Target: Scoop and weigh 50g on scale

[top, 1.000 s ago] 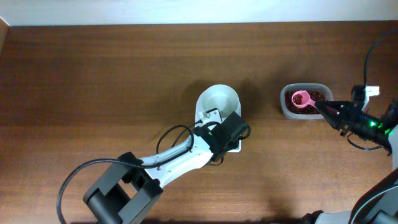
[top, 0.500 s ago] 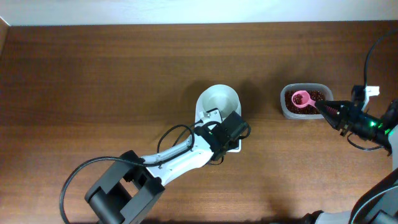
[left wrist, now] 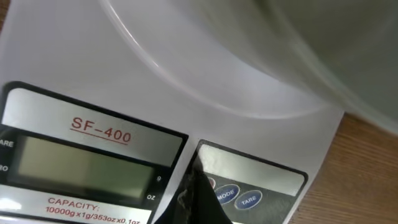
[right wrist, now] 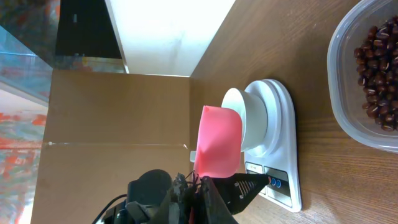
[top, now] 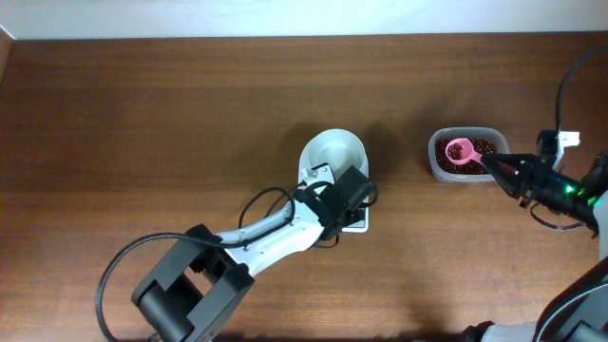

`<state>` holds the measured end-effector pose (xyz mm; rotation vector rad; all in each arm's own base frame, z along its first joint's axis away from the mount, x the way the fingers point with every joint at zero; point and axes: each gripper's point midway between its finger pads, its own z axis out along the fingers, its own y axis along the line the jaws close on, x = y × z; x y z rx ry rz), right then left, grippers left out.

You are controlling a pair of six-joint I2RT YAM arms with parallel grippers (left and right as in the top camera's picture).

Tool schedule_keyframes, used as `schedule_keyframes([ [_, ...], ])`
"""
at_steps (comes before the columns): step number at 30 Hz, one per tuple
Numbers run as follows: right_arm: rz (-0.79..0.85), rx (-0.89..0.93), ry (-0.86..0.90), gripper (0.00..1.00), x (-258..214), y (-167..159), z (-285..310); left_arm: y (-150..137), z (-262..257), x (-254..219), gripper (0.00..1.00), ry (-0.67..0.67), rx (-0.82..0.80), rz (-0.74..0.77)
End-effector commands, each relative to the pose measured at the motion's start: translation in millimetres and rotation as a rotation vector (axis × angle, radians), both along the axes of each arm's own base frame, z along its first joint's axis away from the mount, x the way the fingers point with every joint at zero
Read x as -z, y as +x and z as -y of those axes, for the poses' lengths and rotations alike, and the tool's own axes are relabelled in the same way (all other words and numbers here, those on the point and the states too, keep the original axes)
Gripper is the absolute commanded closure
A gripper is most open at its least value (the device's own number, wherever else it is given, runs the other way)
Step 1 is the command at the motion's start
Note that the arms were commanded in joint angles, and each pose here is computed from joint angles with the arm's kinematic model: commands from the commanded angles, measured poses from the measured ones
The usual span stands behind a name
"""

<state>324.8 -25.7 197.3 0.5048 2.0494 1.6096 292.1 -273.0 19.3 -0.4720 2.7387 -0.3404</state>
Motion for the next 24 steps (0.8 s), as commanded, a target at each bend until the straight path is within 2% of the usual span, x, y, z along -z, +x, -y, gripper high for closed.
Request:
schedule_keyframes([
  [1, 0.039, 0.002, 0.002, 0.96, -7.2, 2.9, 3.4, -2.0, 1.2, 10.1, 1.0, -0.007, -0.007, -0.027],
  [24, 0.039, 0.002, 0.002, 0.96, -7.1, 2.9, 3.4, -7.2, 1.2, 19.9, 1.0, -0.012, -0.001, -0.074],
])
